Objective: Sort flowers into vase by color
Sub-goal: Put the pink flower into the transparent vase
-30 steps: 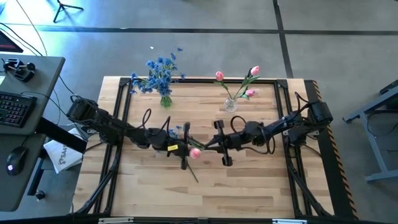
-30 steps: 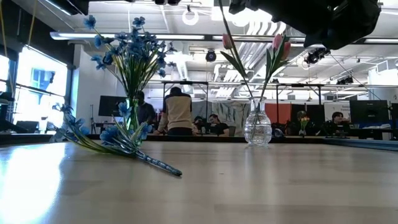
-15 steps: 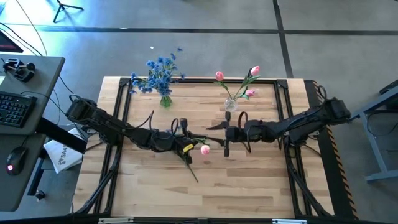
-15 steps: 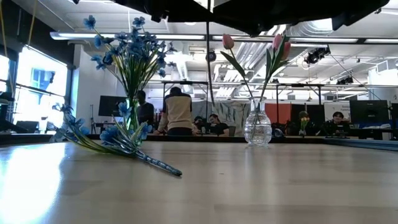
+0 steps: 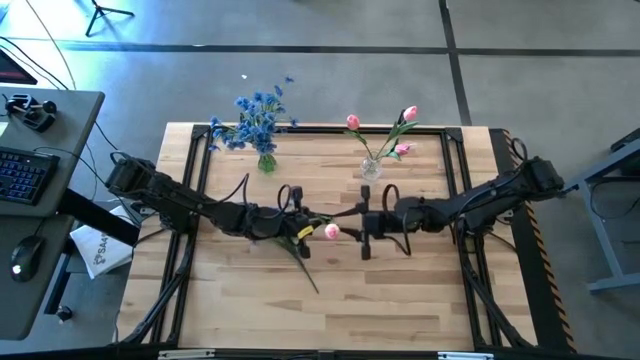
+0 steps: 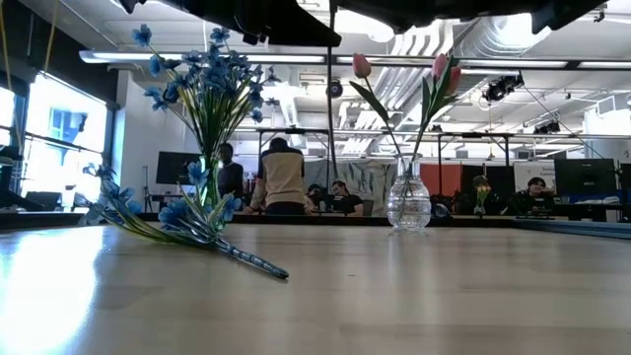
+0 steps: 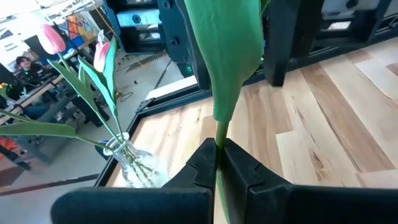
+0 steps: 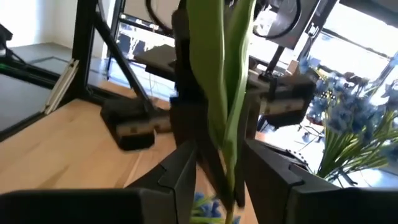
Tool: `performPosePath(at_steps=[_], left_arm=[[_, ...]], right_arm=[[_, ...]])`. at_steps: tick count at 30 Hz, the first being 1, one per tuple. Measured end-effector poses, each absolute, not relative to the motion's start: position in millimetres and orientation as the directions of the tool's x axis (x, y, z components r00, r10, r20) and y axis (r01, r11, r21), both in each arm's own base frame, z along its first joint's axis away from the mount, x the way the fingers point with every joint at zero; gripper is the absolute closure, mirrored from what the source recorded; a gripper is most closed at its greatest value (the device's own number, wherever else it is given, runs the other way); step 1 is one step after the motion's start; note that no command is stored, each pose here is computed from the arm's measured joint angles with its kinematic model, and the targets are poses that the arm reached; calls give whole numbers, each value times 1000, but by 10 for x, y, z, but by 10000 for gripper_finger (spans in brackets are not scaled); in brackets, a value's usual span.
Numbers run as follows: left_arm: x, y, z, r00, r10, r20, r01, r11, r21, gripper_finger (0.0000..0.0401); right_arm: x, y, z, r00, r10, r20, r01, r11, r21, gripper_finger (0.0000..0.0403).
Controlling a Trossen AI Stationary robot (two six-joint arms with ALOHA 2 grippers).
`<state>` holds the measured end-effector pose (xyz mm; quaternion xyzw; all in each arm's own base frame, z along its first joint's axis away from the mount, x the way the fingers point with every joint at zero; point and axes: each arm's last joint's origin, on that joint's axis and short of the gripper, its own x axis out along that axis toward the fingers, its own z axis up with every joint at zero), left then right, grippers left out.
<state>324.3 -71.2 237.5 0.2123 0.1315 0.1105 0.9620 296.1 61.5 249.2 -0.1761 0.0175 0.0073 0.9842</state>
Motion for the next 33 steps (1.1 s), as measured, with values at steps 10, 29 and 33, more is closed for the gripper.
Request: performPosePath(at_steps=[10, 29, 33], left_arm=[[3251, -699, 2359, 938, 273, -212, -163, 890, 425, 401], [3174, -443, 2106, 793, 431, -430, -299, 891, 342, 242], [3167, -424, 2091, 783, 437, -443, -307, 891, 335, 237]], right_arm=[[3190, 608, 2478, 996, -26, -91, -8, 934, -357, 301], [2525, 259, 2868, 853, -522, -20, 481, 799, -361, 400], [2178, -26, 2852, 786, -600, 153, 617, 743, -259, 401]])
